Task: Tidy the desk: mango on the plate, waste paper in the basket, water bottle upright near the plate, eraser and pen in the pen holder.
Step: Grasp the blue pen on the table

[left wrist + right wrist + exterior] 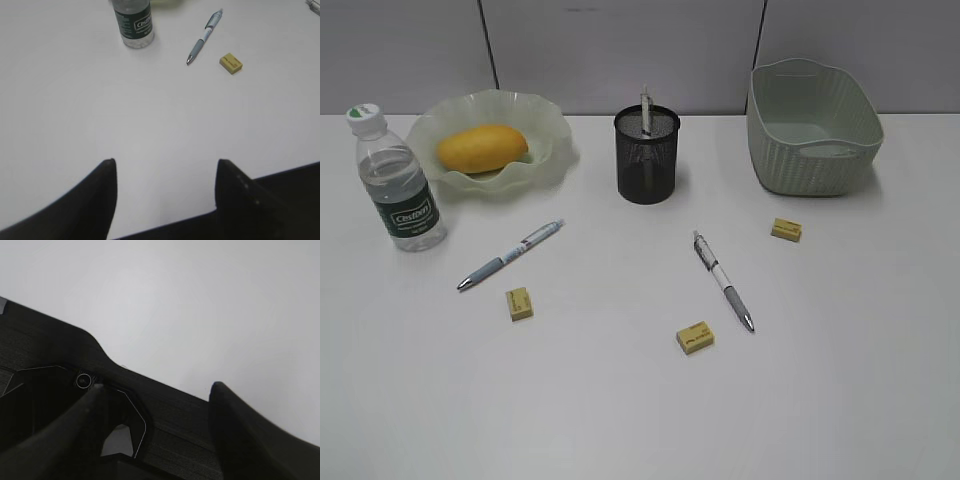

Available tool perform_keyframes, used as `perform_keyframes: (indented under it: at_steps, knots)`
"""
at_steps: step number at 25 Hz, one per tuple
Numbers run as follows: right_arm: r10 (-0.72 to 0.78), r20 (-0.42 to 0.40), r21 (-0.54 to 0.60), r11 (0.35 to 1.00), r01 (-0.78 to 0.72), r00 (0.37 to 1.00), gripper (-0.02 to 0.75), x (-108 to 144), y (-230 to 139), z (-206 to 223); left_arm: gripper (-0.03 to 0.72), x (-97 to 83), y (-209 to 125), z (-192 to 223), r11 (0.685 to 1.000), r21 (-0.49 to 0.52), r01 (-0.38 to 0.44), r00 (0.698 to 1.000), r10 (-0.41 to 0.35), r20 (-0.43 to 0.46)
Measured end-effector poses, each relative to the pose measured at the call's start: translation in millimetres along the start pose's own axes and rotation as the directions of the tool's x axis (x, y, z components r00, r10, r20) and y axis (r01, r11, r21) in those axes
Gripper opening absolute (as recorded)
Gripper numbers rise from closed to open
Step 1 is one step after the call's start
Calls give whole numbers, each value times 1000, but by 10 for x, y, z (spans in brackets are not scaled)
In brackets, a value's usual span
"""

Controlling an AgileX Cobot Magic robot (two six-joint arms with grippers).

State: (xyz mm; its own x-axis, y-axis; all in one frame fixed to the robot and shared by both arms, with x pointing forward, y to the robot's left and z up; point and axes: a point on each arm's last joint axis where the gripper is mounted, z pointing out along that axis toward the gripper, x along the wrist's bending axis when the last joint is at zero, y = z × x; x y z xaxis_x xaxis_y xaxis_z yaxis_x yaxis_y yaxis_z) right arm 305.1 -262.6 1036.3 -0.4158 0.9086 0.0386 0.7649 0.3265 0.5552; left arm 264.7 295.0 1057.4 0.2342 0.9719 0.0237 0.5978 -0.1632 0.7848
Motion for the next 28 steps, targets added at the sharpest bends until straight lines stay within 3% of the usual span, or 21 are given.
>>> perform_keyframes:
  at_steps: [9, 20, 28]
  knots:
    - [0, 0, 0, 1000, 0, 1000, 499, 0, -1, 2, 469, 11, 372, 19, 995, -101, 4, 1000, -4, 0]
    - [0, 0, 0, 1000, 0, 1000, 498, 0, -1, 2, 469, 51, 1317, 517, 999, -24, -22, 1000, 22, 5]
    - [0, 0, 0, 1000, 0, 1000, 498, 0, -1, 2, 469, -141, 1983, 1088, 992, 52, -113, 986, 105, 131]
